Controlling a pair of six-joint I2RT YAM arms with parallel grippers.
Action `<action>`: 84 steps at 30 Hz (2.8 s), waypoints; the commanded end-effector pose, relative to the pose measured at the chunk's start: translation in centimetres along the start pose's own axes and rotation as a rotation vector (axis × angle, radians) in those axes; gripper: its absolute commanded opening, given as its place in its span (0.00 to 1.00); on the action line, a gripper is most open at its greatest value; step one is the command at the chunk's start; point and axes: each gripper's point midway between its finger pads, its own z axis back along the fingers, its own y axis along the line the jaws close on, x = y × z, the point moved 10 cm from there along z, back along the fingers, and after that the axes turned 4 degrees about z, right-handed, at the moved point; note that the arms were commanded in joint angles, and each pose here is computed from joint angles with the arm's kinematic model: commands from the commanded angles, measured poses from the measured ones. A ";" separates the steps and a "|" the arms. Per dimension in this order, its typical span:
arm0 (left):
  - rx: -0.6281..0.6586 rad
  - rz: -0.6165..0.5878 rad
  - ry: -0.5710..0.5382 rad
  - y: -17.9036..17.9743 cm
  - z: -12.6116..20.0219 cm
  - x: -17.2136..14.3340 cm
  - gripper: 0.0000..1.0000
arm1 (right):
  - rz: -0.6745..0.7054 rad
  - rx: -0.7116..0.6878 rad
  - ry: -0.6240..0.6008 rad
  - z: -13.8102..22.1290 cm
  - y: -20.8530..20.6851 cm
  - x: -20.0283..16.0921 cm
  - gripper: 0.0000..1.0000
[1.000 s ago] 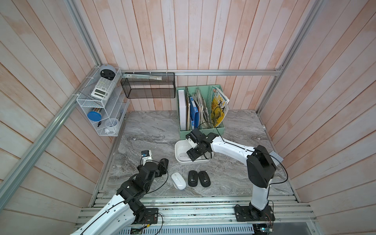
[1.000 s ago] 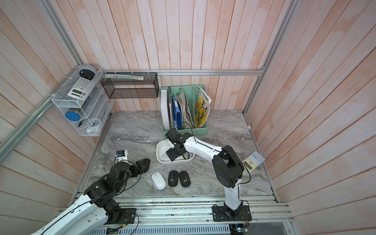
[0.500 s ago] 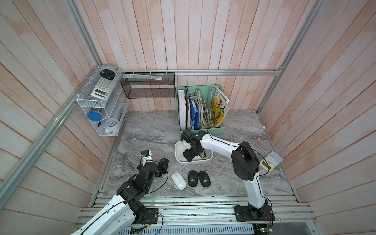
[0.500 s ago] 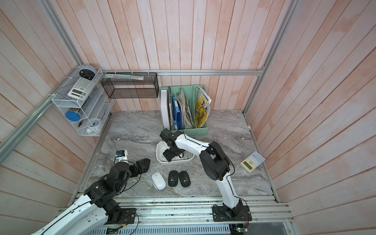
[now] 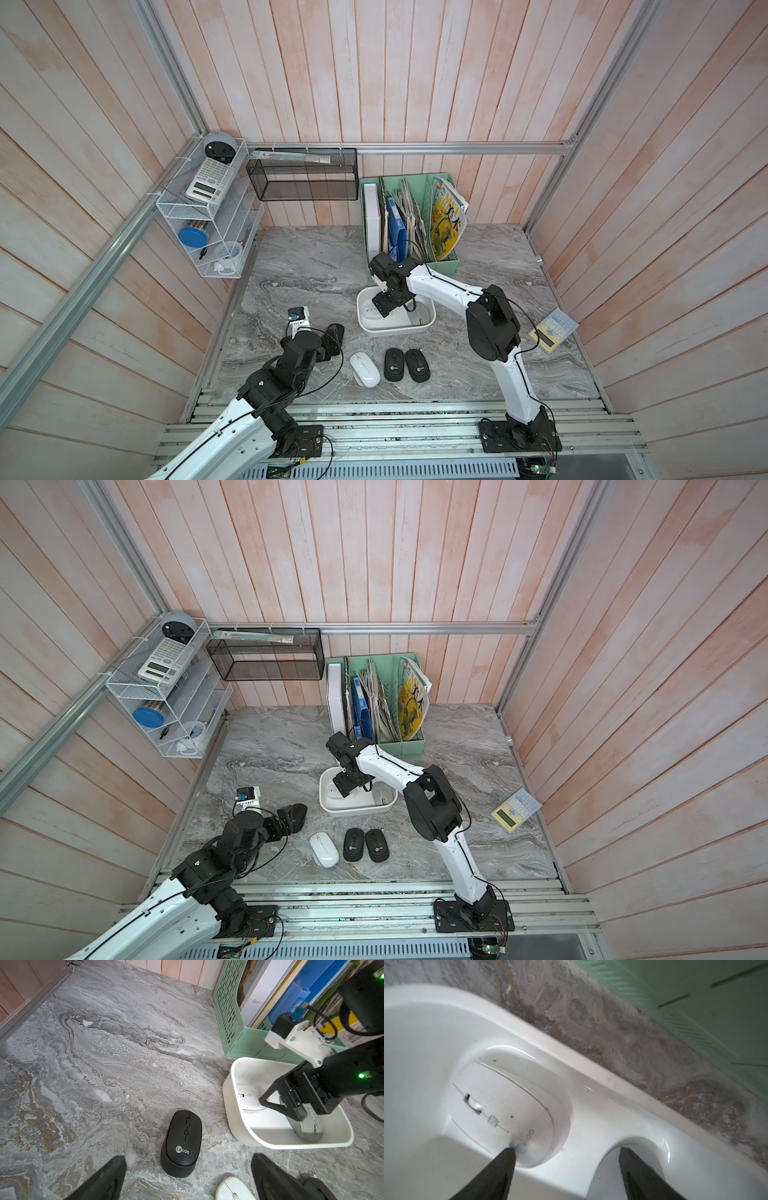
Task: Take out the mouse from the storage box
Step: Pick up the mouse from the storage box.
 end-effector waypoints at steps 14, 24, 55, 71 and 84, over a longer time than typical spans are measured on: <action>-0.018 0.001 -0.014 0.3 0.2 -0.2 1.00 | 0.479 0.192 -0.086 3.2 3.0 -0.6 0.86; -0.022 0.003 -0.017 0.3 0.2 -0.2 1.00 | 0.550 0.100 -0.019 0.7 2.6 0.5 0.86; -0.016 0.007 -0.022 0.4 0.3 -0.2 1.00 | 0.552 0.163 0.077 -3.9 2.8 1.3 0.76; -0.017 0.005 -0.021 0.4 0.2 -0.2 1.00 | 0.523 0.154 -0.029 -2.0 3.2 1.4 0.61; -0.014 0.007 -0.023 0.4 0.2 -0.2 1.00 | 0.355 -0.001 -0.234 5.4 0.9 1.0 0.59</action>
